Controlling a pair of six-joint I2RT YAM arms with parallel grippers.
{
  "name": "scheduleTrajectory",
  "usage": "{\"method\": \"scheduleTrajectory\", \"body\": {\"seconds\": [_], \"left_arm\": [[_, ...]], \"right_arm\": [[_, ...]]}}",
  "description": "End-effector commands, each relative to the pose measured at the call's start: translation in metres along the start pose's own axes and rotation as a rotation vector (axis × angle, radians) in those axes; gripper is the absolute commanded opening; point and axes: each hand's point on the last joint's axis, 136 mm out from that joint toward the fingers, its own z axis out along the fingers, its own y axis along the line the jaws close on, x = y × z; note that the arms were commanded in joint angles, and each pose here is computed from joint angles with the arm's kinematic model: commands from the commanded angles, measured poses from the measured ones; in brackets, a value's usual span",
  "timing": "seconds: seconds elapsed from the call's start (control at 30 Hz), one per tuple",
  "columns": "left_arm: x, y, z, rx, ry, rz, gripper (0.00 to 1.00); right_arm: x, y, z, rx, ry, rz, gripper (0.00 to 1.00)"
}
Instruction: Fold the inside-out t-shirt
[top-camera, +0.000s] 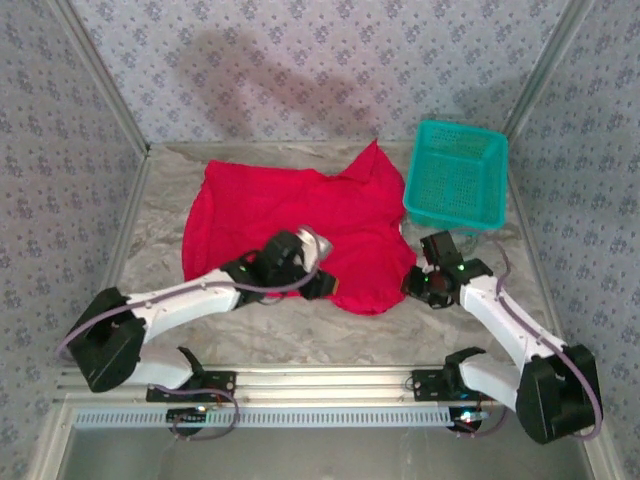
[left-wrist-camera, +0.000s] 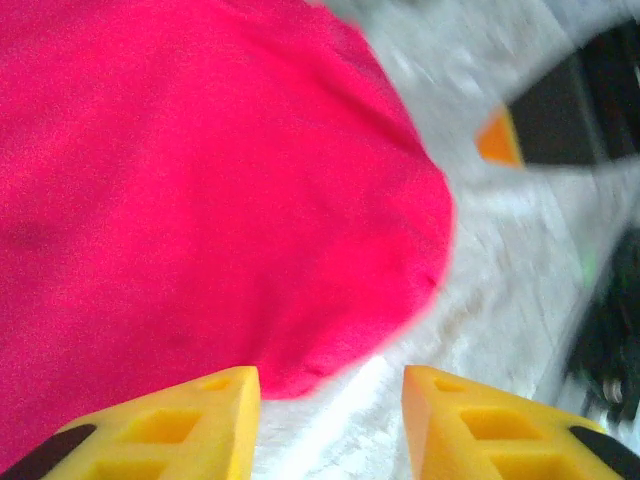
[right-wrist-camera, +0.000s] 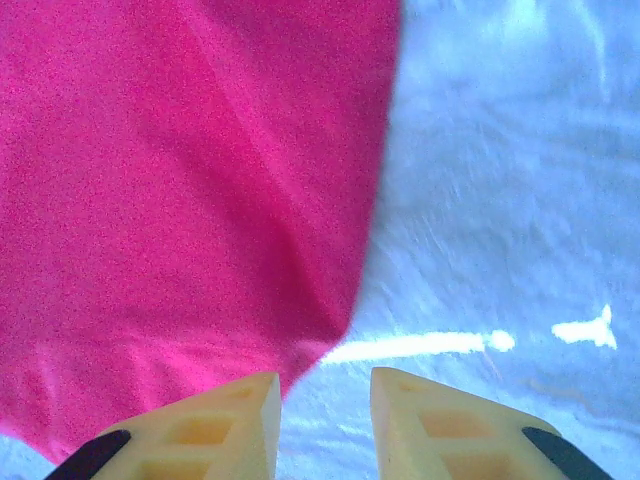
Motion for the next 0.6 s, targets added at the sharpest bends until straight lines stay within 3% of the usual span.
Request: {"method": "scheduleTrajectory", "body": {"seconds": [0.0,0.23,0.4,0.5,0.57], "left_arm": [[-0.006,-0.018,0.021,0.008,-0.011,0.182,0.43],[0.02,-0.033,0.074,0.029,0.129,0.284,0.49],[0.023,-0.026,0.096,0.001,0.194,0.291,0.49],[0.018,-0.027,0.1,-0.004,0.205,0.311,0.46],[0.018,-0.028,0.101,0.002,0.221,0.312,0.39]], "right_arm": [[0.008,0.008,-0.003,-0.086,0.01,0.051,0.33],[0.026,0.004,0.004,-0.122,0.051,0.092,0.33],[0.035,0.008,0.012,-0.157,0.074,0.113,0.42],[0.036,0.011,0.015,-0.172,0.075,0.123,0.49],[0.034,0.012,0.017,-0.175,0.069,0.132,0.52]]}}
